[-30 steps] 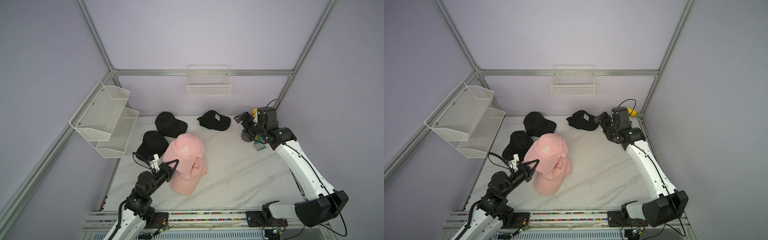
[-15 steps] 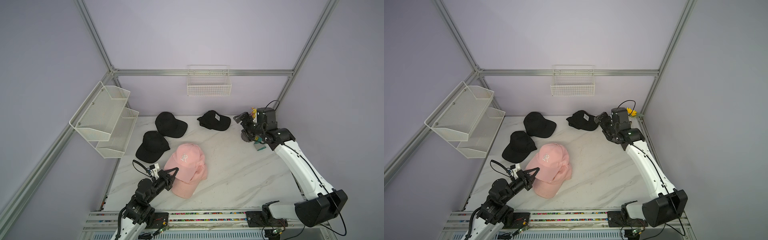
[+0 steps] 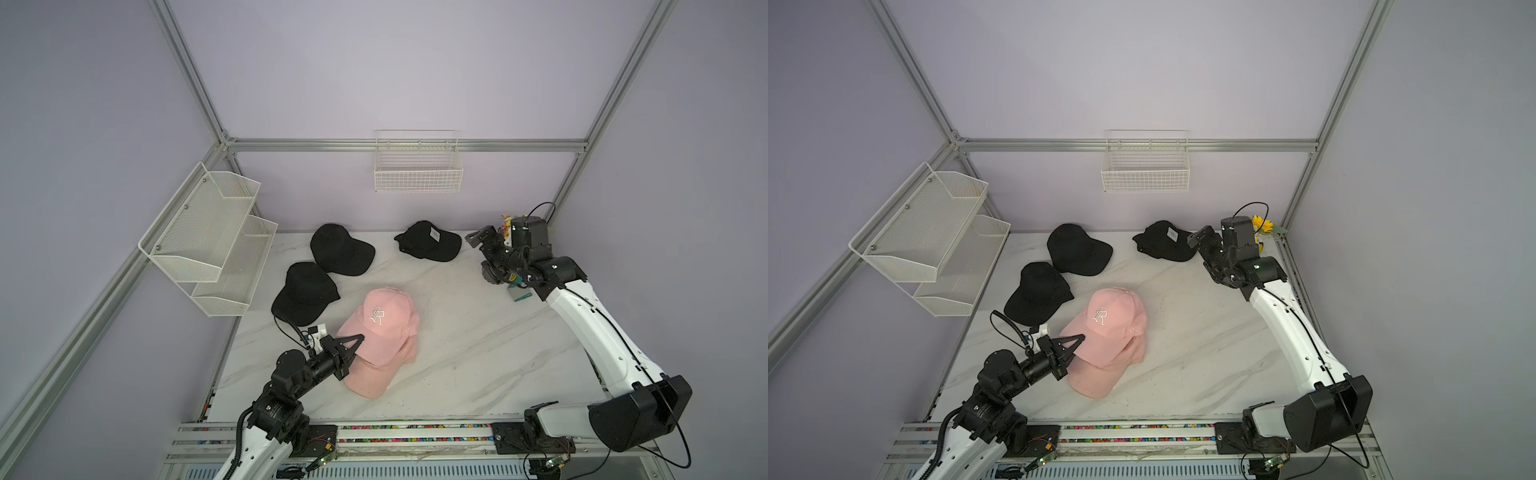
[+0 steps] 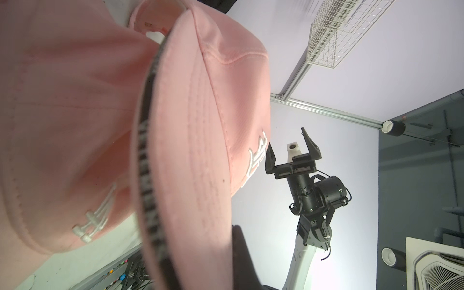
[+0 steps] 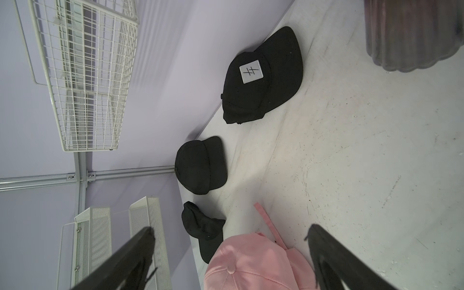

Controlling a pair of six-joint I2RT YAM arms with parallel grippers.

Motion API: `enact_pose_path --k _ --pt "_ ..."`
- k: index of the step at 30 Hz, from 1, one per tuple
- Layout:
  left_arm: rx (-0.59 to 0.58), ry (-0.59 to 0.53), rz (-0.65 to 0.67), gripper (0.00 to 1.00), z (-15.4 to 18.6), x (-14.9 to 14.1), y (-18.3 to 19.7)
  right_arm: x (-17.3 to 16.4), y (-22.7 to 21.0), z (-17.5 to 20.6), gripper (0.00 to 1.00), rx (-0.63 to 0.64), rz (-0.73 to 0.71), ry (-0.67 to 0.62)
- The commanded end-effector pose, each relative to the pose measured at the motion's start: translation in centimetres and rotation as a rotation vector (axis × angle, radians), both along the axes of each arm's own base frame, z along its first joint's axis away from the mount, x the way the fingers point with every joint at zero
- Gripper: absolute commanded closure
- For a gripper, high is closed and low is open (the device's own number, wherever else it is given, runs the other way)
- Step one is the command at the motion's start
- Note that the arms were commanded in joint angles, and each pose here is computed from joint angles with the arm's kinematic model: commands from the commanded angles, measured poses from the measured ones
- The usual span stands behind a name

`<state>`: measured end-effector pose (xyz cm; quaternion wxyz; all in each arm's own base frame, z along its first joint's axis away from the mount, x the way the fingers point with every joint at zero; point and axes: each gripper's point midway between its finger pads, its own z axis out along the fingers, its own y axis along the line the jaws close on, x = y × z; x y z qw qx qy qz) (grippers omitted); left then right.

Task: Stack the baseball caps by color
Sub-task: Place the baseball cap on the baseball cap.

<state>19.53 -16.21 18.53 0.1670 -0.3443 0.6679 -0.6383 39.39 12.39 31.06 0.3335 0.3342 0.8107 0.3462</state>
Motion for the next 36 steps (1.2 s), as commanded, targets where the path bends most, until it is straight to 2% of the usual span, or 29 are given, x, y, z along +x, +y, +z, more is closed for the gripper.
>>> enact_pose_path --k 1,4,6,7,10,14,15,16,19,22,25,28,30,32,36 --pt "0.013 0.054 -0.056 1.0 -1.9 -1.6 -0.4 0.1 -0.3 0.0 0.03 -0.013 -0.008 -0.002" --pt "0.041 0.104 -0.049 0.99 -3.6 -2.7 0.3 0.1 -0.4 0.2 0.03 -0.017 -0.007 -0.007" --pt "0.052 0.144 -0.052 0.82 -4.8 -3.4 0.5 0.2 -0.3 0.1 0.03 -0.014 -0.008 -0.008" --pt "0.062 0.166 -0.051 0.68 -5.4 -3.7 0.7 0.3 -0.2 0.2 0.03 -0.009 -0.005 -0.01" --pt "0.137 0.193 -0.039 0.4 -6.1 -4.0 1.3 0.3 0.0 0.7 0.03 0.005 0.001 -0.017" --pt "0.285 0.221 0.036 0.15 -7.3 -4.3 3.4 0.3 0.0 1.3 0.03 0.007 0.001 -0.028" --pt "0.33 0.233 0.058 0.05 -7.6 -4.4 4.0 0.3 -0.1 1.4 0.03 0.003 -0.001 -0.03" --pt "0.374 0.243 0.077 0.0 -7.8 -4.4 4.7 0.3 -0.2 1.4 0.03 -0.003 -0.002 -0.031" --pt "0.487 0.233 0.088 0.0 -7.6 -4.1 5.6 0.5 -0.2 0.8 0.03 -0.027 0.004 -0.016" --pt "0.638 0.192 0.09 0.0 -5.7 -3.2 6.6 0.4 0.5 0.3 0.03 -0.085 0.057 -0.02" --pt "0.828 0.122 0.073 0.0 -2.5 -1.5 7.5 -1.0 4.2 -0.1 0.03 -0.255 0.233 -0.073" --pt "0.979 0.066 0.004 0.0 -0.4 0.4 7.3 -4.4 9.7 -2.7 0.03 -0.412 0.46 -0.068" --pt "1.014 0.057 -0.074 0.0 -0.4 1.5 6.2 -7.0 11.8 -5.6 0.03 -0.442 0.566 0.008" --pt "0.996 0.08 -0.162 0.0 -1.5 2.2 4.6 -10.2 13.2 -8.9 0.03 -0.439 0.626 0.093" --pt "0.974 0.075 -0.314 0.0 -4.0 2.7 2.2 -15.5 15.1 -14.1 0.03 -0.33 0.671 0.219"
